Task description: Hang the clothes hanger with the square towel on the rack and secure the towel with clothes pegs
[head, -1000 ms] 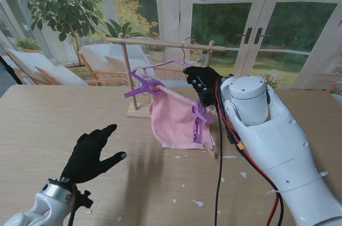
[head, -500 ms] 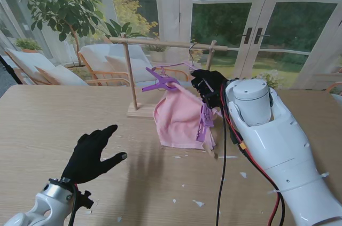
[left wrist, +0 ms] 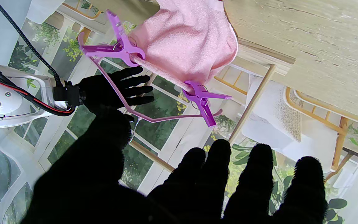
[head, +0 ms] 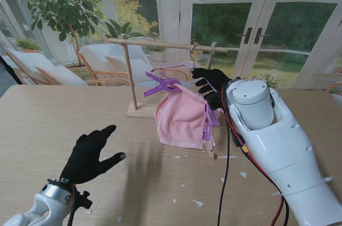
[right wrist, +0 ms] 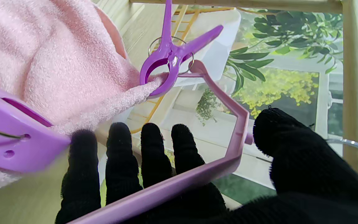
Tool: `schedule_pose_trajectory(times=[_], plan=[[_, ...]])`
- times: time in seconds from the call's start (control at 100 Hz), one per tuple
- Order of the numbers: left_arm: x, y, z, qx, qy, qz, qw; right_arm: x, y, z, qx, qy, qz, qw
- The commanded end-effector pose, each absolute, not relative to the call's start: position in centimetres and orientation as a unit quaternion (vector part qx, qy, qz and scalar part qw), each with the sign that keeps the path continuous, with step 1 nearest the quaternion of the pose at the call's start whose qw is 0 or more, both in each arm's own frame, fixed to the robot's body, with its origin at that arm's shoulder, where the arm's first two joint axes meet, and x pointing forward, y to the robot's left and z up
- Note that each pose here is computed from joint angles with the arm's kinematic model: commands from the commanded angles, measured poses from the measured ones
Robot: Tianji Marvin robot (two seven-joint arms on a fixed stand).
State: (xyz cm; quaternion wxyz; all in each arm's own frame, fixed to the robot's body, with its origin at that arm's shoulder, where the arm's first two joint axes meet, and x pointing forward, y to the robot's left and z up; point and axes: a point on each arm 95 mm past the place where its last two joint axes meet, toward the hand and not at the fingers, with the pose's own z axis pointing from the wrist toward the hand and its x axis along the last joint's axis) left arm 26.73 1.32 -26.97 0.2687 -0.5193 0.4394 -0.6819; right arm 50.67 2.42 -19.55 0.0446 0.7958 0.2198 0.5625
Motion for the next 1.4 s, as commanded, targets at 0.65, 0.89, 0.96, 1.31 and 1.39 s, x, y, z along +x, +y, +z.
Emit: schedule_pose_trajectory(times=[0.65,0.89,0.96,1.31,1.39], plan=[[26.4,1.7,-26.7,-0.506,0.468,-0.665,0.289,47.4,2.4,-16.8,0.759,0.299,0.565,0.119],[26.4,1.5,-26.7,-0.506,0.474,-0.661,0.287,46.5,2.0,-15.9,0.739,0.315,0.573,0.162],[26.4,1.5,-26.6,-0.505,0.475,-0.661,0.288,46.2,2.0,-15.8,0.735,0.319,0.572,0.174],[26.4,1.0,-26.6,-0.499,0.478,-0.664,0.285,43.4,1.5,-15.0,0.712,0.344,0.566,0.234],[26.5,0.9,-26.8,-0.502,0.478,-0.664,0.279,42.6,1.1,-15.0,0.704,0.354,0.562,0.253]])
